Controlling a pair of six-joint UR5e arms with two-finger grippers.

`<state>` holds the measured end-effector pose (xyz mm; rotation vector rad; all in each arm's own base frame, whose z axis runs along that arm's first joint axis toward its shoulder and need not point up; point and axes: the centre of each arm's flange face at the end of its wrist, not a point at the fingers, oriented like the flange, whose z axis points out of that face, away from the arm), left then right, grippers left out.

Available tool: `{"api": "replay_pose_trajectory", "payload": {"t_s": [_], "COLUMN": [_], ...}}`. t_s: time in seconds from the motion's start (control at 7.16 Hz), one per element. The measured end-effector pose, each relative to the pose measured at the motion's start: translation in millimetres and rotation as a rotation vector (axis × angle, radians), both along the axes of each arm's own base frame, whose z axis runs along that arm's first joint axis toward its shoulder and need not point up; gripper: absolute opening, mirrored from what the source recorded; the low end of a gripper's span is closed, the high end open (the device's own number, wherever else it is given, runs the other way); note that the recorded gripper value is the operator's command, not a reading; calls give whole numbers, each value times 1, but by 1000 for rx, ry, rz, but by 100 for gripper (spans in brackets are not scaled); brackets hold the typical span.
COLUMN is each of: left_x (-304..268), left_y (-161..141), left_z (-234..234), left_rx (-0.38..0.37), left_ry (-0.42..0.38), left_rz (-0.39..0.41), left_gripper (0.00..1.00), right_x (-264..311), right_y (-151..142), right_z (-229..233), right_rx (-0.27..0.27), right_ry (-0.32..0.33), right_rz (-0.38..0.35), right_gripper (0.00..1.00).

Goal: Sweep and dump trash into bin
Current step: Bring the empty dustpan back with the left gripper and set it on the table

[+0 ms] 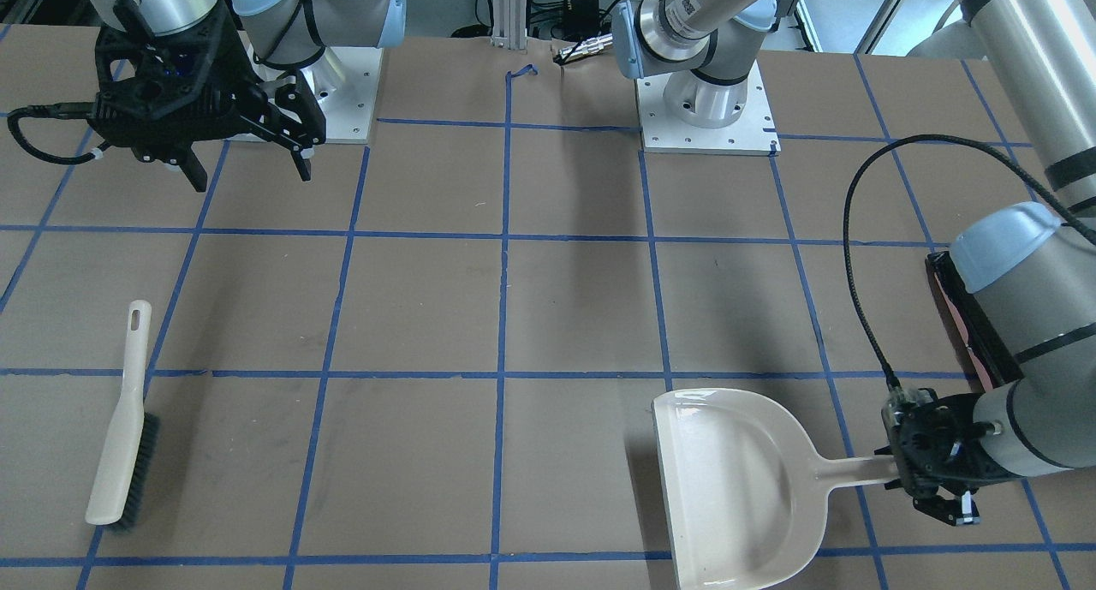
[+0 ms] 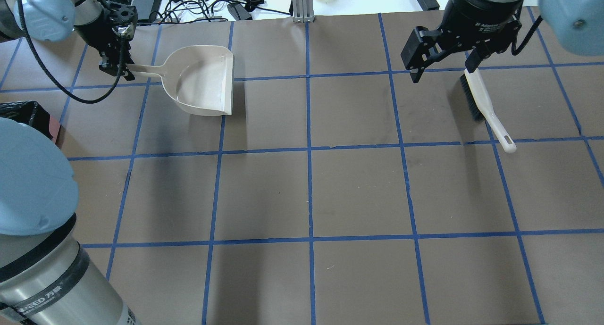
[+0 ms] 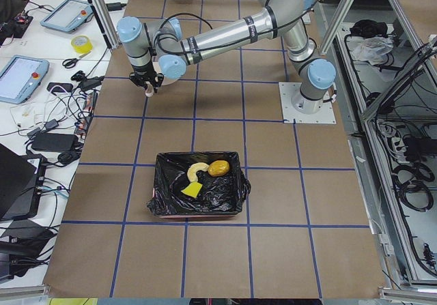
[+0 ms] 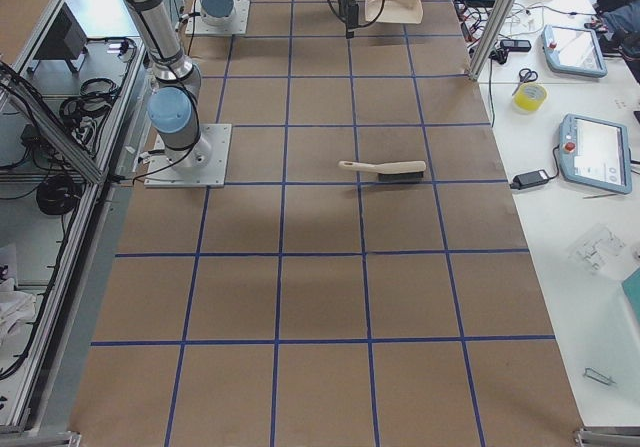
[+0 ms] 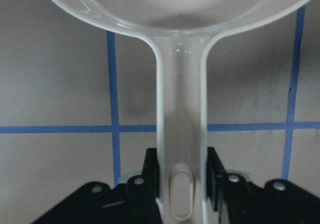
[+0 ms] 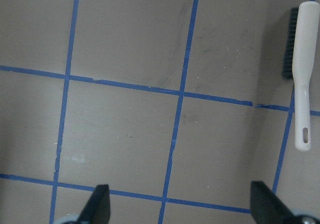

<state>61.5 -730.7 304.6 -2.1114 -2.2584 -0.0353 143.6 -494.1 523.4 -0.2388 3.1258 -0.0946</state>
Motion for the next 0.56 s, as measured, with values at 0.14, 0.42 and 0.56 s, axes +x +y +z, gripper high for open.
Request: {"api": "replay_pose_trajectory", "payload": {"t_s": [0.14,0.42,0.56], "left_x": [-15,-36,-40], "left_y": [-4,-3,4], "left_z": [-6,-23,-32], "left_rx": [-9,-43,-52], "left_ry": [-4,-10,-11], "left_rz": [-20,-108,-156], "left_gripper": [0,0,0], "right_x": [-3,-3,-3], "right_y": [-1,-1,-1], "right_z": [0,0,0], "right_rx": [0,1,1], "right_ry": [-2,-10,-12], "right_rz": [-7,-11,-12], "right_gripper": [100,100,100]}}
